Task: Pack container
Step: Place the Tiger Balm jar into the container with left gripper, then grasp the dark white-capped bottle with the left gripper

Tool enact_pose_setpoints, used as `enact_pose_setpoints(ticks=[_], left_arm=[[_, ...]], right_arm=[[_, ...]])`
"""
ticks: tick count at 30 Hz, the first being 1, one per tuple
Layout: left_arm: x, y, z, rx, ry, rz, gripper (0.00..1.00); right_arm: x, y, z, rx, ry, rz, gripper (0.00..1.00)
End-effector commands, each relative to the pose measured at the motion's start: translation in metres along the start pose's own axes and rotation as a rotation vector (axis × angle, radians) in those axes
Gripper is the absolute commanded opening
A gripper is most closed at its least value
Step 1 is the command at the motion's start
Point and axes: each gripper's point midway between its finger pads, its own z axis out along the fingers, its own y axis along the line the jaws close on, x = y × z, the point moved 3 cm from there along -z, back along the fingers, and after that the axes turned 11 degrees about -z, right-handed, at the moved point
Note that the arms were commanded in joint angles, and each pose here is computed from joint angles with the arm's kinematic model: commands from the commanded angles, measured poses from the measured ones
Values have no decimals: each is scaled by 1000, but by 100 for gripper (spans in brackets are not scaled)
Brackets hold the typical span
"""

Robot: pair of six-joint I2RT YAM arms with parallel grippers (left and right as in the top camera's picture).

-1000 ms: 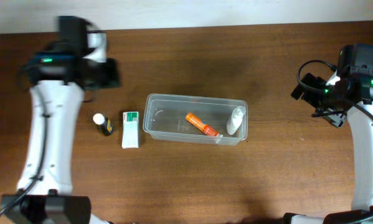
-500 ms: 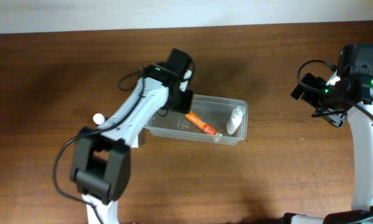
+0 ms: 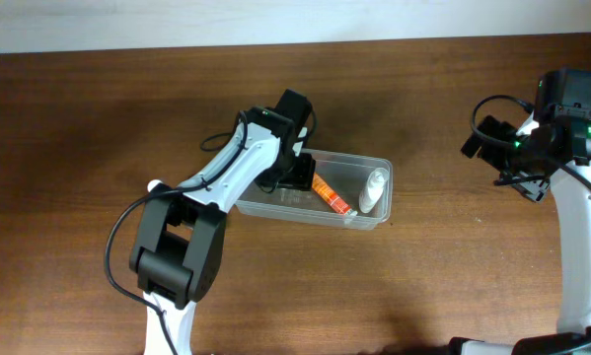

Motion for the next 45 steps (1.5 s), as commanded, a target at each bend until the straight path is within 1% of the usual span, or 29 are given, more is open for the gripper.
enact_pose_setpoints(ticks=[1, 4, 7, 9, 11, 13, 14, 17, 20, 24, 29, 32, 34, 35, 36, 42, 45], left_arm=[[-9, -18, -46, 73, -53, 7, 67], [-11, -16, -84, 63, -100, 25, 67], [-17, -1, -126, -10, -197, 14, 68], [-19, 14, -154, -74, -267, -5, 75], [-19, 40, -186, -158, -345, -47, 83], [-16, 66, -209, -221, -397, -97, 87], [-14, 82, -220, -252, -414, -130, 94], [-8, 125, -235, -297, -399, -231, 99], [-2, 163, -228, -301, -317, -332, 99], [7, 190, -199, -216, -185, -432, 97], [26, 223, -168, -252, -71, -515, 96], [33, 234, -152, -260, -32, -513, 95], [34, 238, -139, -261, -24, -500, 90], [34, 239, -132, -260, -25, -489, 89], [34, 241, -125, -260, -24, -490, 83], [36, 246, -95, -259, -30, -468, 80], [35, 247, -91, -258, -35, -467, 72]], right_arm=[[-3, 1, -10, -13, -32, 9, 99], [-3, 1, -10, -13, -32, 9, 98], [-3, 1, -10, -13, -32, 9, 99], [-3, 1, -10, -13, -32, 9, 98], [-3, 1, -10, -13, -32, 9, 98], [-3, 1, -10, -13, -32, 9, 98], [-3, 1, -10, -13, -32, 9, 98], [-3, 1, -10, -13, -32, 9, 98], [-3, 1, -10, -13, -32, 9, 99], [-3, 1, -10, -13, -32, 9, 98], [-3, 1, -10, -13, -32, 9, 98], [-3, 1, -10, -13, -32, 9, 98], [-3, 1, -10, -13, -32, 9, 98], [-3, 1, -10, -13, -32, 9, 98], [-3, 1, -10, -13, -32, 9, 98], [-3, 1, -10, -13, -32, 9, 98], [-3, 1, -10, -13, -32, 9, 98]])
